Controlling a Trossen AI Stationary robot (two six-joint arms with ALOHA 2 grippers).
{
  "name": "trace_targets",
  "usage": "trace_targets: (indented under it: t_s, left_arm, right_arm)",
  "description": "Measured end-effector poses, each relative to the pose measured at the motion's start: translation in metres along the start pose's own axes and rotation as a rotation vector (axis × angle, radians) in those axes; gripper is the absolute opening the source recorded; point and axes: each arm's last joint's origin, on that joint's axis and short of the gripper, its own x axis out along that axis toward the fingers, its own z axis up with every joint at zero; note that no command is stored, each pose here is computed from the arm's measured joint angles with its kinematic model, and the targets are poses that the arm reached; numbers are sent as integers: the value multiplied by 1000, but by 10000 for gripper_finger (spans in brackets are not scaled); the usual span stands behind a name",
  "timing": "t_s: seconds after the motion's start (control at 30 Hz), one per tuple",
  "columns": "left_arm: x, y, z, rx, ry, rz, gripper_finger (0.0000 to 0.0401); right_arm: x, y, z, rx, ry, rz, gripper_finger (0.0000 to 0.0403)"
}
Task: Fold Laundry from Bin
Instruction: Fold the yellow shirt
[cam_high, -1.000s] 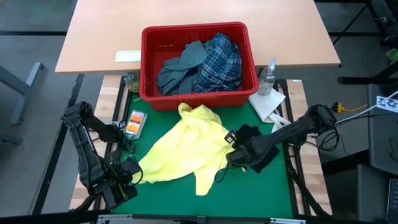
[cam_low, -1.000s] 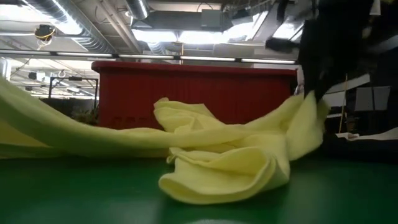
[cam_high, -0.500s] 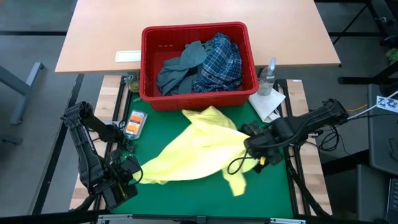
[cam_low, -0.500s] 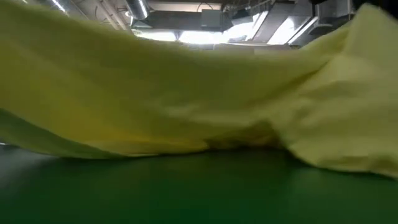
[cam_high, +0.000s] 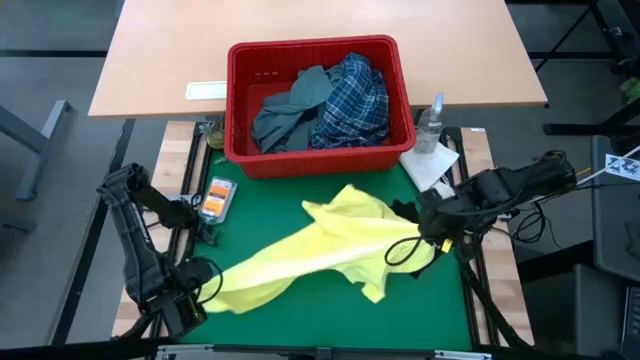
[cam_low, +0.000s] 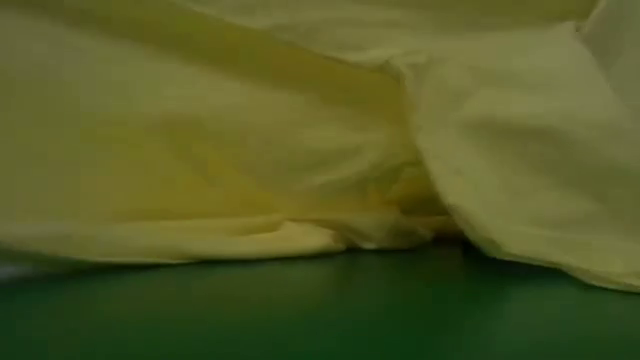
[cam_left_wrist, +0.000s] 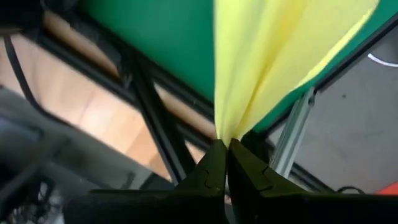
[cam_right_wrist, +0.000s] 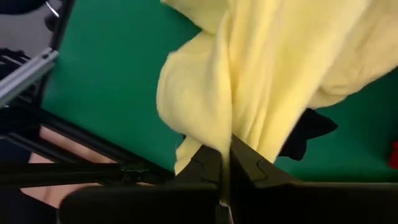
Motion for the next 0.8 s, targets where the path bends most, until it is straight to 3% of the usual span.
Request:
trace_targets:
  t_s: [0.23, 0.4, 0.53, 0.8]
  left_arm:
    - [4, 3, -17, -54, 9, 15, 0]
    - [4, 3, -18, -94, -115, -11, 0]
    - [3, 2, -10, -33, -249, -35, 0]
    - [-5, 0, 15, 176, -473, -17, 0]
  right_arm:
    - [-21, 3, -23, 29, -100, -17, 4]
    - [-37, 2, -45, 36, -175, -185, 9]
    - [-52, 1, -56, 62, -323, -312, 7]
    - [-89, 1, -69, 144, -681, -451, 6]
